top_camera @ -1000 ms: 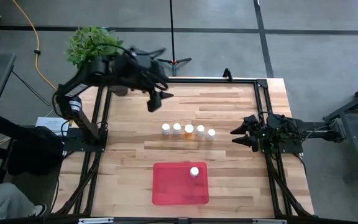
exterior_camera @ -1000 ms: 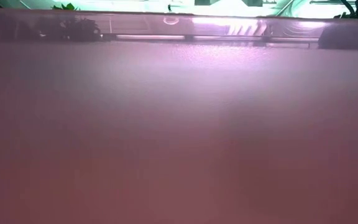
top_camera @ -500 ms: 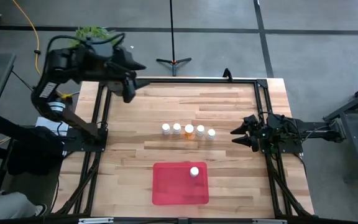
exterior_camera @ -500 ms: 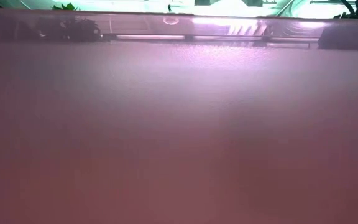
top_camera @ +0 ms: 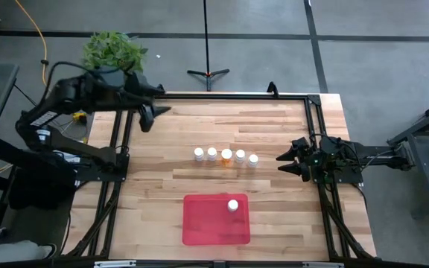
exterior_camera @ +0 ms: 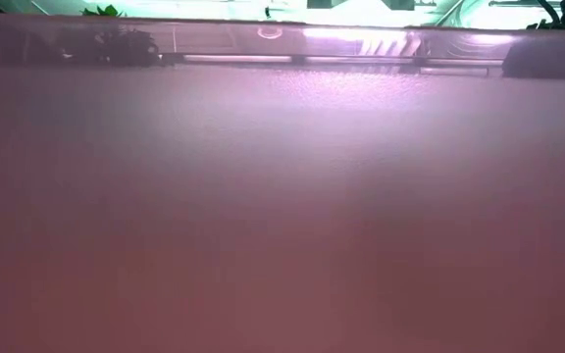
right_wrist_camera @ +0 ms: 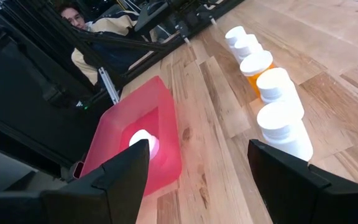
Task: Pick and place pill bottles into a basket
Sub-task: Put the white pill bottle into the red bin
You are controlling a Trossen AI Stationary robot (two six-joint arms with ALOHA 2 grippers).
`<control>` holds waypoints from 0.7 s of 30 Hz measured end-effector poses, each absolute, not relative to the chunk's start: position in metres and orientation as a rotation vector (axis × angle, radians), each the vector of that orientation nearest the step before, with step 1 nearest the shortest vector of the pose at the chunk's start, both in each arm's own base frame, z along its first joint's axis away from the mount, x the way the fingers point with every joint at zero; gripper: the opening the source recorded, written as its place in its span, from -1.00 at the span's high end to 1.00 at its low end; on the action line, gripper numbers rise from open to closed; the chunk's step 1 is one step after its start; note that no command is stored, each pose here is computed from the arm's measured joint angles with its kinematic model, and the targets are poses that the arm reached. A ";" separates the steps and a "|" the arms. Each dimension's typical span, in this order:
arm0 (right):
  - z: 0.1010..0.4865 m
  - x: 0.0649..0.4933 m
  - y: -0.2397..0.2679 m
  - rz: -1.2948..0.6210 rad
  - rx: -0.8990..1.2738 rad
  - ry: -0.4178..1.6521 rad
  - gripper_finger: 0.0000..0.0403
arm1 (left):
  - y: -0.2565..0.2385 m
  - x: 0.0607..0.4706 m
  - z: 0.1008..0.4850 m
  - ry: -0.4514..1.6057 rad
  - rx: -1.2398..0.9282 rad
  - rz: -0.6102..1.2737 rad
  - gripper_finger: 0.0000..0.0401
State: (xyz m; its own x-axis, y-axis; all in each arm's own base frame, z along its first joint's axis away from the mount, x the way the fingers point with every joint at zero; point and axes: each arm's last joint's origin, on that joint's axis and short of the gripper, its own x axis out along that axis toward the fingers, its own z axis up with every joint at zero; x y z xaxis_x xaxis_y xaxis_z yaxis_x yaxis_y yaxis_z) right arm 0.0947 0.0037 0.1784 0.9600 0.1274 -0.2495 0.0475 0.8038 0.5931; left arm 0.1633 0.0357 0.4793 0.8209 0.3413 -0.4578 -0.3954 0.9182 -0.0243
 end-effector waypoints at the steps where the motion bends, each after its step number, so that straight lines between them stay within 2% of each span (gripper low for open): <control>1: 0.178 0.095 0.004 0.044 0.638 0.286 -0.31 | 0.036 0.165 0.473 0.466 -0.126 0.389 -0.58; 10: 0.178 0.095 0.004 0.043 0.640 0.286 -0.31 | 0.037 0.191 0.418 0.574 -0.177 0.286 -0.58; 21: 0.178 0.095 0.004 0.043 0.640 0.286 -0.31 | 0.041 0.214 0.392 0.653 -0.207 0.261 -0.58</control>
State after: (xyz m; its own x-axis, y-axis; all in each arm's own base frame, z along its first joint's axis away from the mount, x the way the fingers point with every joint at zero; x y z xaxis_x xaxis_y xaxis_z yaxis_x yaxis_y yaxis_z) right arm 0.0947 0.0037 0.1784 0.9600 0.1272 -0.2495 0.0482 0.8025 0.5948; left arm 0.2143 0.0406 0.3924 0.7634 0.1734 -0.6222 -0.3026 0.9471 -0.1073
